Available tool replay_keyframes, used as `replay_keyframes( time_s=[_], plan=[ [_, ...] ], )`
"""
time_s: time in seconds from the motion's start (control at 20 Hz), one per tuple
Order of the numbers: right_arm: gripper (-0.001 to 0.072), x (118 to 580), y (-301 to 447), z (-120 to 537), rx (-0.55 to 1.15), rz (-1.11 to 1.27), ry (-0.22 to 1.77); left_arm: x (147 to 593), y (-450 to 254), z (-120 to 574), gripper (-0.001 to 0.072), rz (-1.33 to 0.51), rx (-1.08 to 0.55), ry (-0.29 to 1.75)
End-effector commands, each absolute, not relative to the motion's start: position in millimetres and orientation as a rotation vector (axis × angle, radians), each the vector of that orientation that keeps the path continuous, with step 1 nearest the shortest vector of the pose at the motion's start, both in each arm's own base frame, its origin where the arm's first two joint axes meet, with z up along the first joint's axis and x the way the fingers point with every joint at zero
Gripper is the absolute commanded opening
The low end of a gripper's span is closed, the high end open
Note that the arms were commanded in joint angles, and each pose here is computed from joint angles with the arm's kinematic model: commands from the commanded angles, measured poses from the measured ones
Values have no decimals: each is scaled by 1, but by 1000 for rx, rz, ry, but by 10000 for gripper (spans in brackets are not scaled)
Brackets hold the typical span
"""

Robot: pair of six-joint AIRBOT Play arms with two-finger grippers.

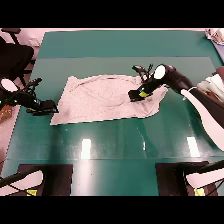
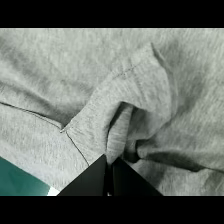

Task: Fold the shirts.

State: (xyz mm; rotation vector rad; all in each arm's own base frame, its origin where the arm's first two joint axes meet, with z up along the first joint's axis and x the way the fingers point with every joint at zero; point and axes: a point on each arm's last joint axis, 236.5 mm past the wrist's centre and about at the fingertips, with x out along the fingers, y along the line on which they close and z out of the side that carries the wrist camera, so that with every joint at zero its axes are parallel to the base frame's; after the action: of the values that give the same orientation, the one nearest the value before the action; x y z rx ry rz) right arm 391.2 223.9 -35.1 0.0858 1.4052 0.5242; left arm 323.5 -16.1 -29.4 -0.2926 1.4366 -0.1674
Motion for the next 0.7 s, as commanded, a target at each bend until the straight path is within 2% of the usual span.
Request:
replay_keyframes(
  time_s=[0.0,0.2,0.3,0.65],
  plan=[
    [18,388,222,-27,56,531,1419,324,-14,-30,587,-157,-290,1436],
    [16,375,229,-32,35,548,1460,324,-14,-30,596,-156,-288,1437],
    [17,366,233,-33,9,563,1483,325,-13,-30,710,-151,-289,1433],
    [17,360,236,-33,-1,574,1501,314,10,-59,706,-108,-190,1534]
  ],
)
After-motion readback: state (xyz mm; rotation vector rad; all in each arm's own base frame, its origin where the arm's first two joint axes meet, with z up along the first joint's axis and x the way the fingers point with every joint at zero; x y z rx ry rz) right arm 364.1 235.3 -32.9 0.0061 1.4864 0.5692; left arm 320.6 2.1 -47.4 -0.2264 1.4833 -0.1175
